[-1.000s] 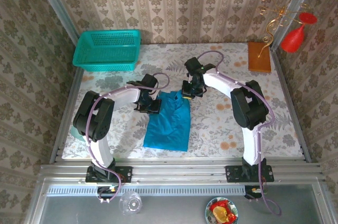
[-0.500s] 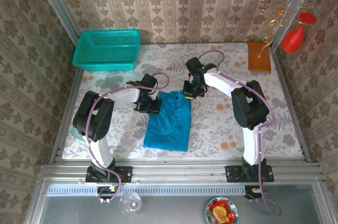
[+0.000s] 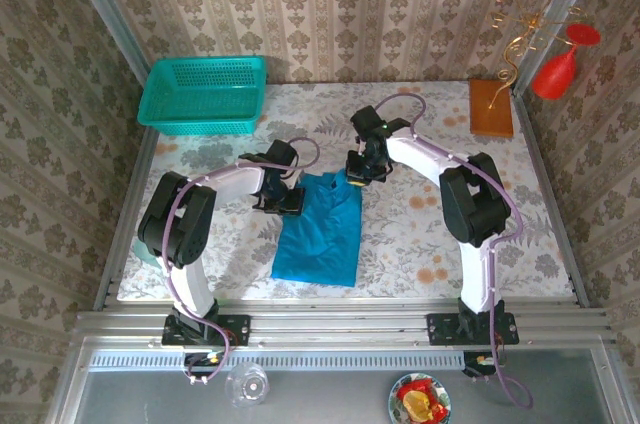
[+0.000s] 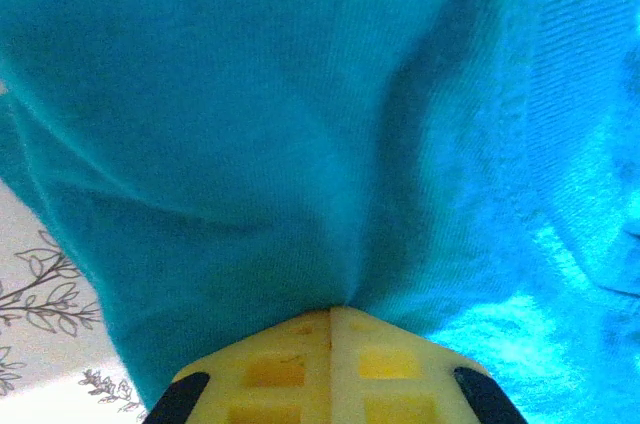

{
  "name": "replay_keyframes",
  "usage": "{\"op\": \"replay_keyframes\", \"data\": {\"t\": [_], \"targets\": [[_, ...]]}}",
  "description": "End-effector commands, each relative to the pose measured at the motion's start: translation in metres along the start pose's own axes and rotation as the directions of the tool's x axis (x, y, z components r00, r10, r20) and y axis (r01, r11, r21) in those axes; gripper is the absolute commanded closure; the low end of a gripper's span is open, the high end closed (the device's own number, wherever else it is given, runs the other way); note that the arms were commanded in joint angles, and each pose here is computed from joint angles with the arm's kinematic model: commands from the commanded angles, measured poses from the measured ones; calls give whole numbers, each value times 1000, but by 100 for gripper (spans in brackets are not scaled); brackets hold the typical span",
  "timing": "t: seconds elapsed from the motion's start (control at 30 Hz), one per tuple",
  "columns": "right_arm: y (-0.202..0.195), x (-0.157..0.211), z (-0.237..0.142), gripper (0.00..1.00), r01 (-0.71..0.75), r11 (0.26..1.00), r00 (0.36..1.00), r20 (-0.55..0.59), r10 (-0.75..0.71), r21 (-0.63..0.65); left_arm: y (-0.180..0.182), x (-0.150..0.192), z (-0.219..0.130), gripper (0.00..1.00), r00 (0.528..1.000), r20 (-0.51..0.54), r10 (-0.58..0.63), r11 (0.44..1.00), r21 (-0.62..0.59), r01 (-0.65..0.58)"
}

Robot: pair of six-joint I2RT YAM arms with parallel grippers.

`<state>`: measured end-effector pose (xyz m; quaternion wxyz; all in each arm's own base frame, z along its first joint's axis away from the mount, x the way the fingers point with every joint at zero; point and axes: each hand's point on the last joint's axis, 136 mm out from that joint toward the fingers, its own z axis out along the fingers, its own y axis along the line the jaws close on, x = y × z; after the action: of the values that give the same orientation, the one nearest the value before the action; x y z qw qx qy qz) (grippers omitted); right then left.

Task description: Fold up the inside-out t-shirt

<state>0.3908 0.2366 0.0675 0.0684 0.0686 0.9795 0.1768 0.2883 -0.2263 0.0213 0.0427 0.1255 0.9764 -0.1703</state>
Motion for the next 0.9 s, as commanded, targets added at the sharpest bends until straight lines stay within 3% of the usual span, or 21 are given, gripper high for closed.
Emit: {"op": "replay_keyframes", "data": {"t": [0.0,0.23,0.47,0.7,0.87], "targets": [[21,-6,-26,95,25,999,999,45,-23,-35,23,25,23,95,995,-94,-18,998,-69,12],[31,0,-6,100,14,992,1000,-3,-14,-127,24,27,23,95,995,-98,-21,997,-71,14],[4,-1,30,100,-88,978,995,-69,77,-191,24,28,24,95,995,-101,-23,997,-69,16],[-47,3,36,99,-97,995,994,-45,98,21,26,31,26,95,994,-107,-28,997,-75,20],[-44,1,21,79,-82,996,996,-26,83,25,27,32,29,95,993,-116,-32,997,-75,23]]}}
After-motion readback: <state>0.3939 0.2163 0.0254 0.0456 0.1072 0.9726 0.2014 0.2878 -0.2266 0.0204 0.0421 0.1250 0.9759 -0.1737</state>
